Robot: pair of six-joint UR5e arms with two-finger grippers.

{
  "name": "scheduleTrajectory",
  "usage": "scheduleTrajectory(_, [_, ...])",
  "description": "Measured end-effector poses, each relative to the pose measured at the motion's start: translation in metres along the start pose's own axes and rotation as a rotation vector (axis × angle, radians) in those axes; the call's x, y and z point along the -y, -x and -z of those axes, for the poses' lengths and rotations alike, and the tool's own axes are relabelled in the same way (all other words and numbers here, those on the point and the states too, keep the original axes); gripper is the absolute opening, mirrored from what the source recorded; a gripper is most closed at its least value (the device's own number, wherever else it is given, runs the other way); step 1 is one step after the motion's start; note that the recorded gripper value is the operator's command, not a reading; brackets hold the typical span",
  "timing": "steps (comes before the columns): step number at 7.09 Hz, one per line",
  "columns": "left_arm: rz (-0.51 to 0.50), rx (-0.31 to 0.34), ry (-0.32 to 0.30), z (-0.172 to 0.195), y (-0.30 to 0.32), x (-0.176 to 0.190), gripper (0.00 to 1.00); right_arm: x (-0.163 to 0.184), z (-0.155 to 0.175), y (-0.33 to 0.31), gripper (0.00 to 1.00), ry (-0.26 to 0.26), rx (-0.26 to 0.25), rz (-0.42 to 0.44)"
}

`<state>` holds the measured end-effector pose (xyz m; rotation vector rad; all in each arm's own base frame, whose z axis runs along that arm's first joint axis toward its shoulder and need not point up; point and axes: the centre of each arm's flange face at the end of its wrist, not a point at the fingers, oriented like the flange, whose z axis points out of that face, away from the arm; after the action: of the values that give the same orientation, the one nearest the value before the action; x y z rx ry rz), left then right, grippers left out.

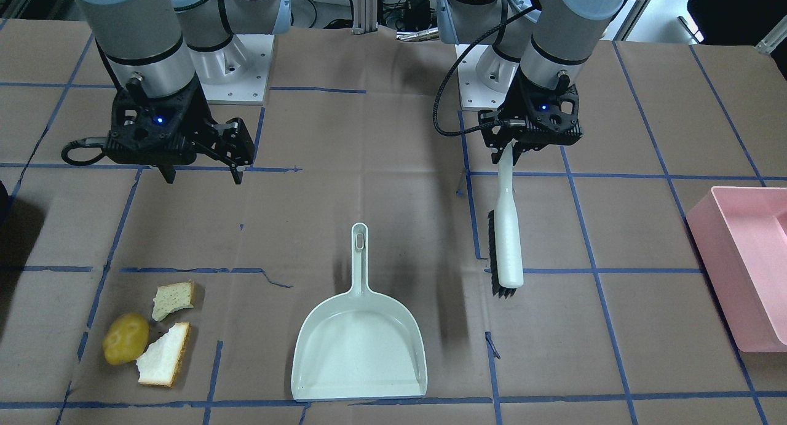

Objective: Sweep and dump trash in nearest bin
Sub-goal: 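Lift the brush with the left gripper while the right gripper reaches the dustpan handle, then grasp the white dustpan handle with the right gripper and lift it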

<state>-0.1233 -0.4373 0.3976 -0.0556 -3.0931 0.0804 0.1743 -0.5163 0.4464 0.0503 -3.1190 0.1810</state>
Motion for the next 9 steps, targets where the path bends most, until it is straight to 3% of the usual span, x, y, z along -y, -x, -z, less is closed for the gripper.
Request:
scheduleTrajectory(3, [0.004,-0.003,0.031,-0.006,0.008,0.002,0.00,0.019,-0.013,0.045,1.00,0.006,0.009,0.058])
scheduleTrajectory(9, [-0.003,0.003,0.079,-0.030,0.010,-0.006,0.00,0.014,-0.081,0.158,1.00,0.010,0.030,0.082])
